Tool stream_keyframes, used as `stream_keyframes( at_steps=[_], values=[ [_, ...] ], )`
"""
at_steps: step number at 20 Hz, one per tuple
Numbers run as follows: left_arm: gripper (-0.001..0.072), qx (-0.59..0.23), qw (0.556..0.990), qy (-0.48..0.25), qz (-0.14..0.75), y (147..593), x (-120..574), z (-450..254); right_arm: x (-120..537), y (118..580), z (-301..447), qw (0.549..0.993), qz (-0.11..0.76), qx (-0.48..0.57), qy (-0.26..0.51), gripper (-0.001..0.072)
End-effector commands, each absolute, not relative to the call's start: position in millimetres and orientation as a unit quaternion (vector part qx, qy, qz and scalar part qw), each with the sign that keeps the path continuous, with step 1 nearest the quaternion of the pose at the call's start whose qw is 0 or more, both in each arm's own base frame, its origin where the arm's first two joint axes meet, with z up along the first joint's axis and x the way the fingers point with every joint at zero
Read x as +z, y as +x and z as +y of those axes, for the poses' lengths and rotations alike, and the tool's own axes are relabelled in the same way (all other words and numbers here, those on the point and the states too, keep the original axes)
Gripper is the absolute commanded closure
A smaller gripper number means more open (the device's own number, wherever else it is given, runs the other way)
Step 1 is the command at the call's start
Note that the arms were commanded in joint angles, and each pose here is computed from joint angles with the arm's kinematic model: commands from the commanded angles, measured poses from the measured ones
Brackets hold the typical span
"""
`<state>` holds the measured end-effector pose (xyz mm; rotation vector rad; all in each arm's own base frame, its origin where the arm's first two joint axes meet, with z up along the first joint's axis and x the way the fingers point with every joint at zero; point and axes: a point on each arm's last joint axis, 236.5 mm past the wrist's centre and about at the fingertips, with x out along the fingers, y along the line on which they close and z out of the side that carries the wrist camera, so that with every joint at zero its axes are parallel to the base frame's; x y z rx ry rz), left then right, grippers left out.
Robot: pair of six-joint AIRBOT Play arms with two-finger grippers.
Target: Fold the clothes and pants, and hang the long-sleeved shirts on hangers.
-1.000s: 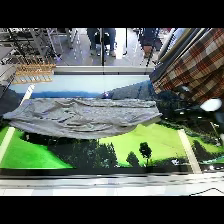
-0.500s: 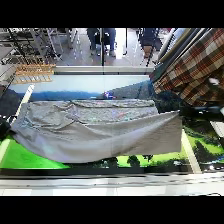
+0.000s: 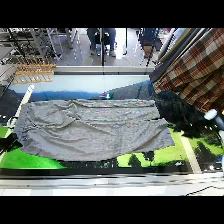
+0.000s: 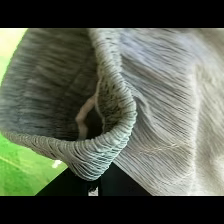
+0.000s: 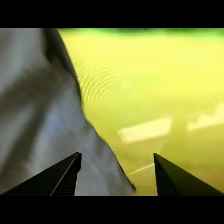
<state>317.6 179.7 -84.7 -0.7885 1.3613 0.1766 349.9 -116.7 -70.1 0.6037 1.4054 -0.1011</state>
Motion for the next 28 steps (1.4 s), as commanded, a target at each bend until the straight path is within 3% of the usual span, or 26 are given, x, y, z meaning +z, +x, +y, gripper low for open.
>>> stream_keyframes(
  at_steps=[1, 5, 9, 12, 13, 14, 18, 22, 25, 26, 28],
  values=[
    [0.069, 0.076, 0.691, -0.364, 0.62, 308, -85, 179, -73, 284, -85, 0.684, 0.615, 0.007, 0.391, 0.0197],
    [0.069, 0.076, 0.691, -0.364, 0.62, 308, -85, 179, -92, 263, -86, 0.681, 0.604, -0.026, 0.414, 0.0218],
    [0.069, 0.076, 0.691, -0.364, 0.62, 308, -85, 178, -86, 327, -91, 0.732, 0.505, -0.03, 0.457, 0.0242],
    [0.069, 0.075, 0.69, -0.365, 0.621, 308, -85, 178, -87, 360, -81, 0.74, 0.474, -0.026, 0.475, 0.0252],
    [0.069, 0.075, 0.69, -0.366, 0.62, 309, -85, 178, -89, 364, -74, 0.738, 0.478, -0.021, 0.476, 0.0421],
    [0.0691, 0.072, 0.691, -0.372, 0.615, 311, -83, 176, -92, 367, -69, 0.738, 0.482, -0.021, 0.473, 0.0683],
    [0.0691, 0.031, 0.721, -0.458, 0.519, 363, -36, 167, -42, 397, -72, 0.76, 0.454, 0.009, 0.465, 0.0688],
    [0.0691, -0.042, 0.778, -0.497, 0.382, 432, 92, 176, 125, 453, -92, 0.861, 0.342, 0.078, 0.369, 0.0688],
    [0.0692, -0.068, 0.835, -0.423, 0.346, 439, 165, 186, 198, 440, -105, 0.909, 0.346, 0.087, 0.215, 0.0687],
    [0.0691, -0.048, 0.849, -0.382, 0.363, 430, 161, 195, 185, 422, -111, 0.9, 0.391, 0.072, 0.18, 0.0687],
    [0.0692, 0.015, 0.834, -0.284, 0.472, 385, 109, 222, 122, 372, -108, 0.835, 0.518, 0.072, 0.168, 0.0687]
  ],
)
